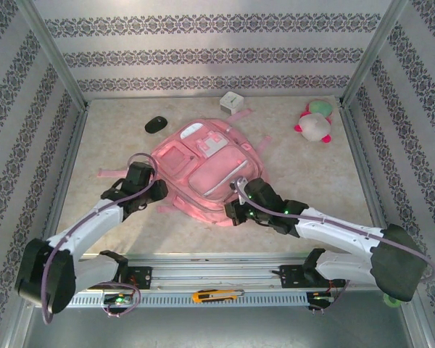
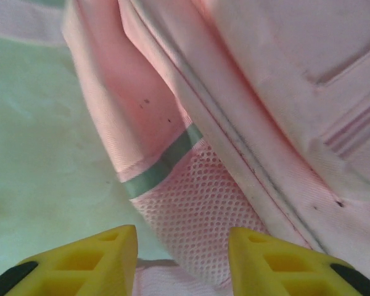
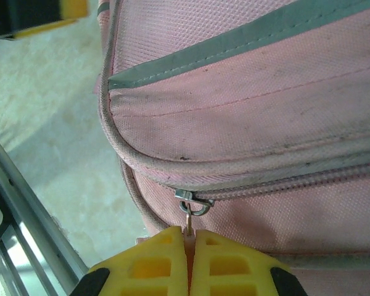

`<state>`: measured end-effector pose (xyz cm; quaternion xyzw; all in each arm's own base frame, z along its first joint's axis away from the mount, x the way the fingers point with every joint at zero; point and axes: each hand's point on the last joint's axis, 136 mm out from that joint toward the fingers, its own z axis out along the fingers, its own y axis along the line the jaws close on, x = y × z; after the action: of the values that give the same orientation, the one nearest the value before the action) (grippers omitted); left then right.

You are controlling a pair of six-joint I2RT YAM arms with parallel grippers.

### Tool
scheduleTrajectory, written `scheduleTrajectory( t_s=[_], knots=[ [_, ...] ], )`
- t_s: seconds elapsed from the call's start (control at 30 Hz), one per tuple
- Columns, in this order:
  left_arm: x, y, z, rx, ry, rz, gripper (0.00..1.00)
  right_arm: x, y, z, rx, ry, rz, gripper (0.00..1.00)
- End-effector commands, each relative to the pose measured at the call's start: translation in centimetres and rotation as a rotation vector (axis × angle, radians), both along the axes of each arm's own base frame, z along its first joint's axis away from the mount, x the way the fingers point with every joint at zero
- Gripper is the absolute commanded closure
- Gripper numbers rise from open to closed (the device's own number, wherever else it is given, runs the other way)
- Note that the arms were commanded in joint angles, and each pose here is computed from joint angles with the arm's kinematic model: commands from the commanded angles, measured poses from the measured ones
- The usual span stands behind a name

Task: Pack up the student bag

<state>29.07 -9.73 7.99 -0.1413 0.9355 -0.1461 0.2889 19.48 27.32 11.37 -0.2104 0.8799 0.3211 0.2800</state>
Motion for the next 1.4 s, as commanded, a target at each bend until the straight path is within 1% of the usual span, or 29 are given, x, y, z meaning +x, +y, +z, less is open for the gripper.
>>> scheduleTrajectory(
  t_s=[0.0,0.13,0.23,0.33,0.43,0.5,0.6,0.7,0.8,0.83,0.9,0.97,1.0,1.1,1.17,1.23,1.33,1.37],
  knots=[
    [4.0,-2.4,2.2,-0.144,-0.134,-0.008,0.62,-0.4,0.6,0.6,0.037,-0.003,-0.007,1.00],
    [7.1,-3.6,1.8,-0.126,-0.163,-0.053,0.63,-0.6,1.6,1.2,0.064,-0.008,0.009,1.00],
    [9.5,-4.4,1.6,-0.111,-0.189,-0.092,0.61,-0.8,2.2,1.2,0.072,-0.005,0.022,1.00],
    [11.1,-5.7,2.4,-0.126,-0.235,-0.161,0.57,-0.3,2.0,0.9,0.054,-0.014,0.006,1.00],
    [11.1,-6.1,3.4,-0.106,-0.261,-0.223,0.50,0.3,1.7,1.2,0.074,-0.006,-0.006,1.00],
    [10.4,-5.9,4.4,-0.054,-0.283,-0.276,0.48,0.7,1.6,1.3,0.098,0.017,-0.007,1.00],
    [8.5,-5.9,6.7,0.056,-0.374,-0.435,0.45,0.9,1.5,1.3,0.130,0.048,0.001,1.00],
    [5.3,-7.1,9.1,0.161,-0.531,-0.708,0.44,1.0,1.3,1.5,0.151,0.062,0.013,1.00],
    [1.8,-8.7,10.3,0.238,-0.645,-0.980,0.43,1.0,1.1,1.7,0.173,0.072,0.016,1.00],
    [0.8,-9.3,10.6,0.250,-0.672,-1.058,0.43,1.1,1.0,1.9,0.182,0.073,0.016,1.00],
    [-1.9,-11.0,10.7,0.281,-0.732,-1.261,0.43,1.2,0.8,2.0,0.193,0.079,0.011,1.00],
    [-4.7,-12.9,10.2,0.309,-0.792,-1.476,0.43,1.2,0.6,2.0,0.197,0.080,0.006,1.00],
    [-5.5,-13.9,9.8,0.334,-0.812,-1.547,0.43,1.2,0.5,2.0,0.198,0.080,0.005,1.00],
    [-6.1,-16.2,8.5,0.410,-0.811,-1.659,0.40,1.4,0.3,1.6,0.197,0.089,-0.005,1.00],
    [-5.4,-17.0,7.8,0.439,-0.797,-1.666,0.38,1.5,0.1,1.5,0.200,0.098,-0.009,1.00],
    [-4.7,-17.8,7.6,0.450,-0.825,-1.661,0.37,1.6,0.1,1.5,0.205,0.103,-0.006,1.00],
    [-4.1,-18.9,7.4,0.456,-0.881,-1.657,0.38,1.7,0.1,1.4,0.201,0.104,-0.010,1.00],
    [-3.8,-19.3,7.4,0.461,-0.889,-1.654,0.40,1.7,0.1,1.4,0.200,0.104,-0.010,1.00]
  ],
)
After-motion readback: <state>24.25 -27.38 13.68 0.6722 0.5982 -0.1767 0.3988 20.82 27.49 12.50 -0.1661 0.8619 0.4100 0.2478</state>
